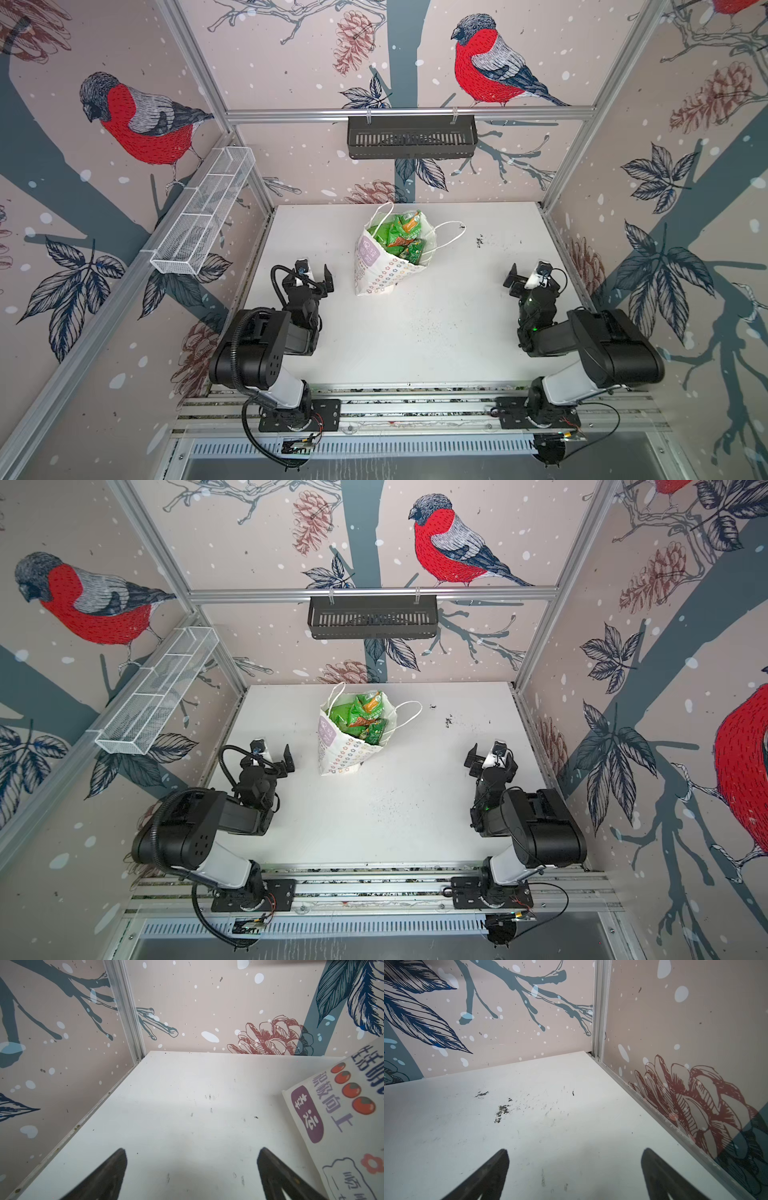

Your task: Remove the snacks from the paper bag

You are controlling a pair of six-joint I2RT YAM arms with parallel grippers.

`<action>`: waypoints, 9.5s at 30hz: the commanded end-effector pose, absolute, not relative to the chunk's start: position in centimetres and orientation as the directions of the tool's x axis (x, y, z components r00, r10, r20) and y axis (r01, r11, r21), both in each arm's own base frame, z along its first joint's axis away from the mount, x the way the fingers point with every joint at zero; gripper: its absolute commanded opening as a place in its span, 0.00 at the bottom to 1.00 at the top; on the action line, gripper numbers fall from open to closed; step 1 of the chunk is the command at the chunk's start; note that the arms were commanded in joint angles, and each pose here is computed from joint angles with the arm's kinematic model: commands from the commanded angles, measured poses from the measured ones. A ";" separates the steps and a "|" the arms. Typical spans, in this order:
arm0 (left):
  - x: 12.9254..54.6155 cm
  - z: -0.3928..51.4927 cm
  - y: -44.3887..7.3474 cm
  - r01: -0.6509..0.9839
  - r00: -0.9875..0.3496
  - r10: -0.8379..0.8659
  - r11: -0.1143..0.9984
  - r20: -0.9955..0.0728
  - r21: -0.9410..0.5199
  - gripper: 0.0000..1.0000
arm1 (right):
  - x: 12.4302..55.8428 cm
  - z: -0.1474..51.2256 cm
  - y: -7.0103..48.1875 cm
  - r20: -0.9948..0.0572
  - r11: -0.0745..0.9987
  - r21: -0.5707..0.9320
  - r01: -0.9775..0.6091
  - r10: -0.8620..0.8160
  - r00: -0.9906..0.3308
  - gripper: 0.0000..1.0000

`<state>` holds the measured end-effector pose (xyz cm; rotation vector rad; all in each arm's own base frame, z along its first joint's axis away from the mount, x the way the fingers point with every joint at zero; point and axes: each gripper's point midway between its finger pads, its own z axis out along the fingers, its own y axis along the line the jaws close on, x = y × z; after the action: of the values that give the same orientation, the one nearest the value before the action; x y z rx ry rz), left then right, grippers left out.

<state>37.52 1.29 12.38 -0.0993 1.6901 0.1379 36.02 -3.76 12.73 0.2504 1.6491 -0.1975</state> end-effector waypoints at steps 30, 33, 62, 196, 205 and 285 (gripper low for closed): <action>37.6 12.9 1.6 -0.143 -0.101 0.003 0.990 -0.995 0.017 0.98 | 36.1 13.4 -3.5 -0.998 0.959 0.018 0.282 0.036 -0.058 1.00; 37.7 13.0 1.5 -0.141 -0.100 0.003 0.990 -0.995 0.017 0.98 | 36.1 13.4 -3.6 -0.998 0.959 0.017 0.283 0.036 -0.061 1.00; 38.1 18.5 -4.1 -0.225 -0.414 -0.250 0.960 -0.875 -0.168 0.98 | 36.0 23.0 4.8 -0.982 0.989 0.119 0.089 0.131 -0.137 1.00; 32.9 25.7 -7.7 0.077 -0.276 -0.368 0.912 -0.888 -0.402 0.98 | 45.0 20.8 27.2 -0.781 0.816 0.483 -0.319 0.236 -0.578 0.02; 32.2 26.4 -7.5 0.087 -0.251 -0.380 0.907 -0.890 -0.411 0.98 | 45.0 23.5 26.0 -0.830 0.829 0.450 -0.331 0.252 -0.497 0.00; 36.4 34.4 -33.6 0.564 -0.444 -0.065 0.755 -0.894 -0.335 0.84 | 44.2 36.0 19.3 -0.984 0.931 0.172 -0.323 0.146 -0.103 0.00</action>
<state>36.41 -33.85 34.62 0.3688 1.8944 -0.8093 44.18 19.04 32.37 -0.1924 1.7543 0.3265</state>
